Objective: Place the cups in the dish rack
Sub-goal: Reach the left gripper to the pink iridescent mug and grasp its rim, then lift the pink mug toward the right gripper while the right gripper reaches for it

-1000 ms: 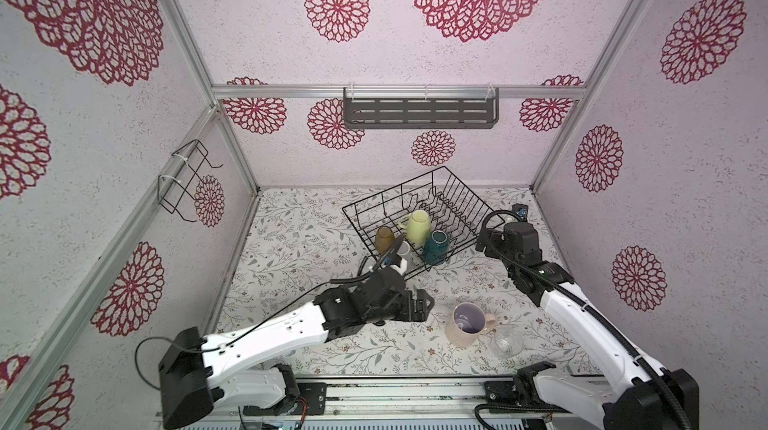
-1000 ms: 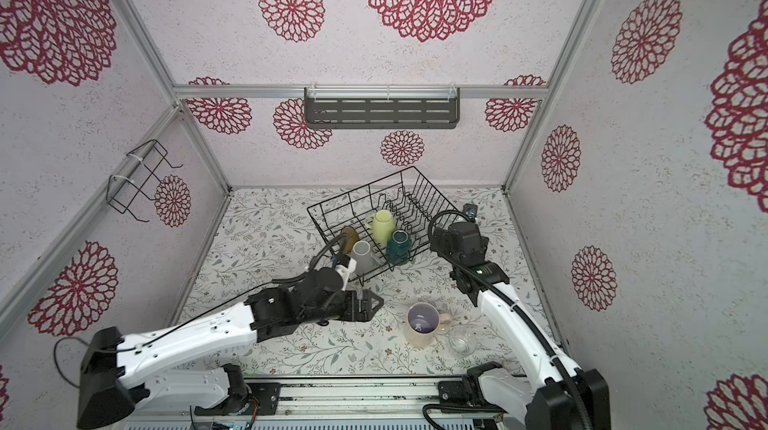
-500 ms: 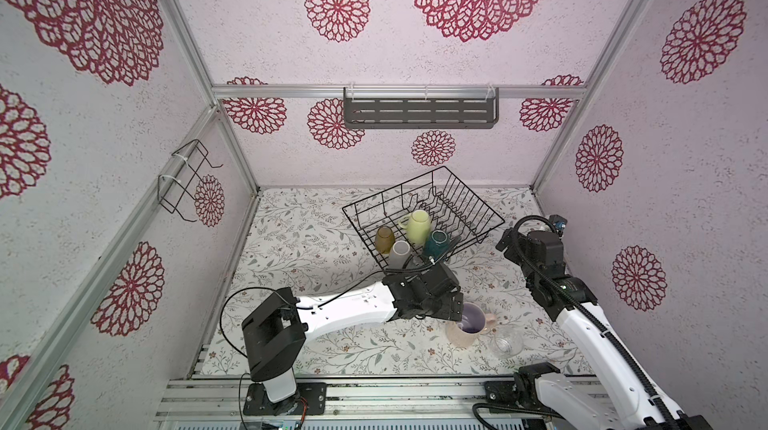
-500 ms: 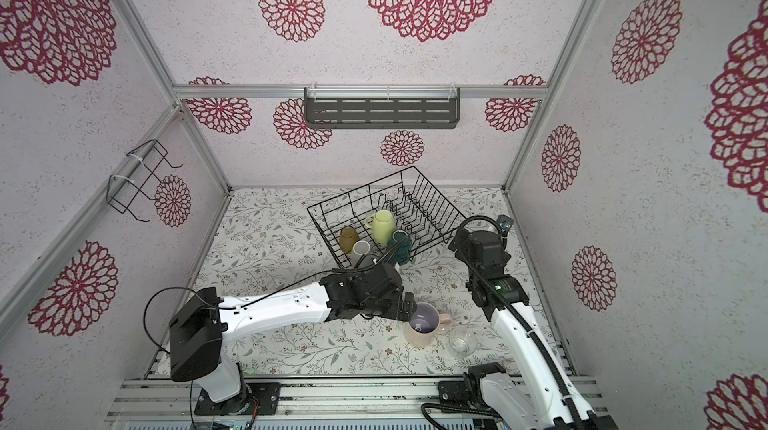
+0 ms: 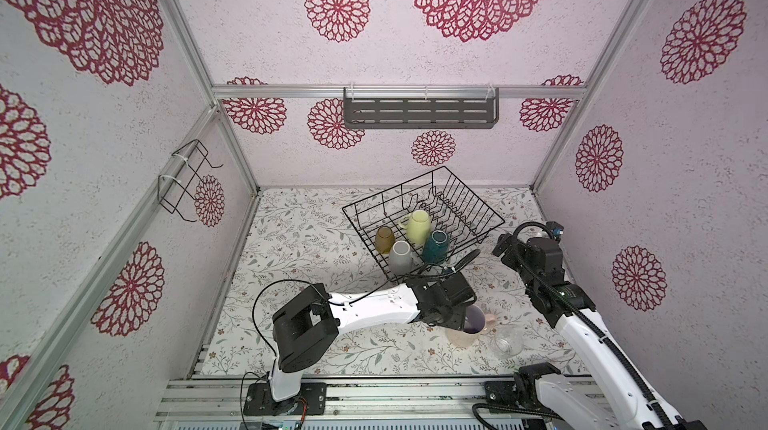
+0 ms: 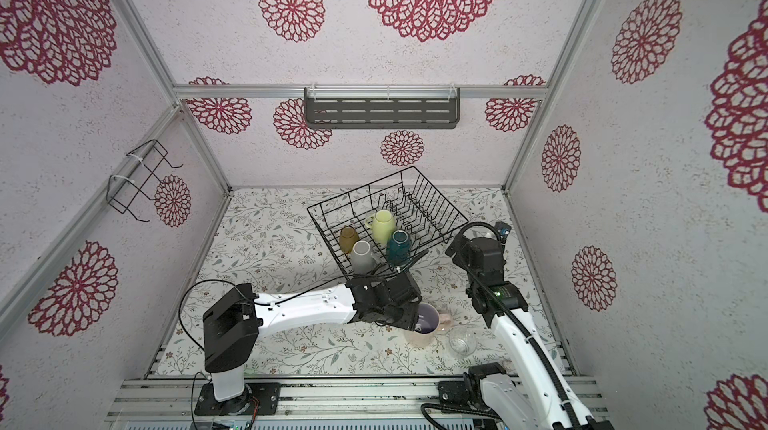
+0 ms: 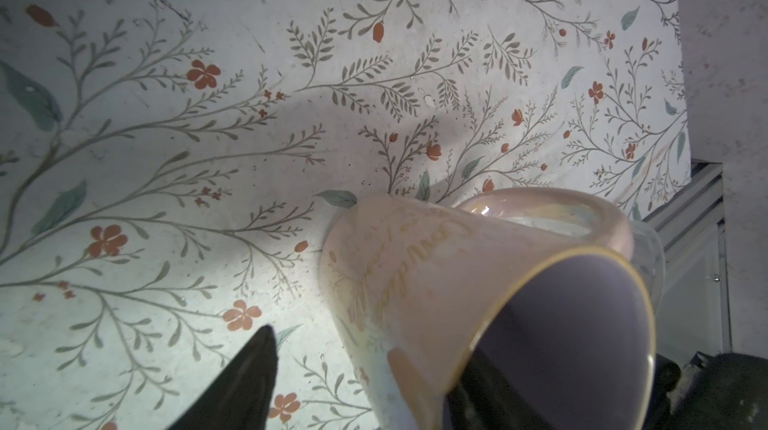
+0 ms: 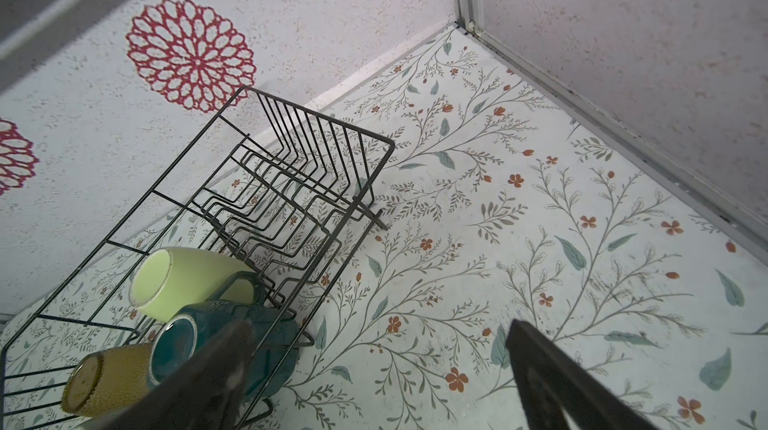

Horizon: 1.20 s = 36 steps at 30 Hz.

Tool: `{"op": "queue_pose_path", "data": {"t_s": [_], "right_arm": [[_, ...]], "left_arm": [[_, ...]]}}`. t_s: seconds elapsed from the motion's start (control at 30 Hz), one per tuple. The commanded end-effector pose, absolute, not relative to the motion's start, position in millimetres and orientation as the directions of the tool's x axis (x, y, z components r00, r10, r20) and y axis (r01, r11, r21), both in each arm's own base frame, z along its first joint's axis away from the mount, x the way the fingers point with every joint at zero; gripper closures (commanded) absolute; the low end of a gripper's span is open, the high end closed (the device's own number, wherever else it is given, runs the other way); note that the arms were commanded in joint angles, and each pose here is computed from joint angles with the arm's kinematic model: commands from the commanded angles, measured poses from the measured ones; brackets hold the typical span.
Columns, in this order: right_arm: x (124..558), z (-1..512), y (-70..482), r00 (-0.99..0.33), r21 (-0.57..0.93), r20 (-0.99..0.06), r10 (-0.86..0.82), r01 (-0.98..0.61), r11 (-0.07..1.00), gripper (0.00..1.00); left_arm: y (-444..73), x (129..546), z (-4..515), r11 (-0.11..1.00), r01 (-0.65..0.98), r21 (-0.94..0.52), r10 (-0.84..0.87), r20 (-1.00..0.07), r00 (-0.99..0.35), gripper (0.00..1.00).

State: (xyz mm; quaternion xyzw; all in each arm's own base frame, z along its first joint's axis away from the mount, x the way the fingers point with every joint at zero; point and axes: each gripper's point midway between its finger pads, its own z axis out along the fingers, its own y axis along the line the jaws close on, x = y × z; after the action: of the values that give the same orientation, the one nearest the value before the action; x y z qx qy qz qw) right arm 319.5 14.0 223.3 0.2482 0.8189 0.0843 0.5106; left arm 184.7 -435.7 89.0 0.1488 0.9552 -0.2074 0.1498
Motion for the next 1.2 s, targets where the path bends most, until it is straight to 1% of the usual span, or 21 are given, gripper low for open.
{"op": "queue_pose_path", "data": {"t_s": [0.0,0.03,0.13,0.27,0.43,0.5,0.63,0.73,0.83,0.97,1.03,1.1,1.17], "right_arm": [[325,238,19,-0.321,0.436,-0.797,0.511,0.280,0.855,0.01],[326,237,20,-0.327,0.436,-0.795,0.511,0.276,0.856,0.01],[328,231,24,-0.343,0.448,-0.784,0.517,0.264,0.854,0.01],[329,225,29,-0.367,0.452,-0.772,0.519,0.257,0.854,0.01],[331,211,38,-0.425,0.454,-0.747,0.511,0.235,0.859,0.01],[332,207,41,-0.446,0.439,-0.750,0.489,0.216,0.872,0.01],[333,197,55,-0.509,0.461,-0.716,0.478,0.170,0.871,0.01],[336,205,81,-0.574,0.530,-0.670,0.470,0.074,0.845,0.01],[336,211,101,-0.622,0.611,-0.608,0.493,0.030,0.791,0.01],[331,217,128,-0.683,0.734,-0.508,0.525,-0.025,0.679,0.01],[326,217,143,-0.727,0.788,-0.438,0.529,-0.028,0.615,0.02],[317,217,164,-0.785,0.849,-0.326,0.527,0.003,0.529,0.02],[303,214,191,-0.852,0.892,-0.192,0.487,0.055,0.448,0.03]], "left_arm": [[-433,183,91,0.877,0.356,-0.323,0.234,-0.361,-0.903,0.50],[-433,183,91,0.876,0.359,-0.322,0.236,-0.363,-0.901,0.55],[-431,180,96,0.873,0.370,-0.317,0.245,-0.370,-0.896,0.63],[-425,181,102,0.880,0.365,-0.304,0.230,-0.400,-0.887,0.79],[-411,184,99,0.903,0.344,-0.258,0.222,-0.407,-0.886,0.95],[-405,185,100,0.908,0.337,-0.249,0.214,-0.416,-0.884,0.99],[-384,190,110,0.926,0.295,-0.237,0.171,-0.432,-0.886,1.00],[-365,193,121,0.930,0.266,-0.253,0.126,-0.461,-0.878,1.00],[-346,195,133,0.924,0.238,-0.299,0.070,-0.481,-0.874,1.00],[-313,197,149,0.920,0.197,-0.338,-0.006,-0.515,-0.857,1.00],[-295,200,154,0.922,0.171,-0.348,-0.044,-0.533,-0.845,1.00],[-276,203,156,0.927,0.137,-0.350,-0.083,-0.545,-0.834,1.00],[-259,204,163,0.933,0.121,-0.338,-0.104,-0.577,-0.810,1.00]]}}
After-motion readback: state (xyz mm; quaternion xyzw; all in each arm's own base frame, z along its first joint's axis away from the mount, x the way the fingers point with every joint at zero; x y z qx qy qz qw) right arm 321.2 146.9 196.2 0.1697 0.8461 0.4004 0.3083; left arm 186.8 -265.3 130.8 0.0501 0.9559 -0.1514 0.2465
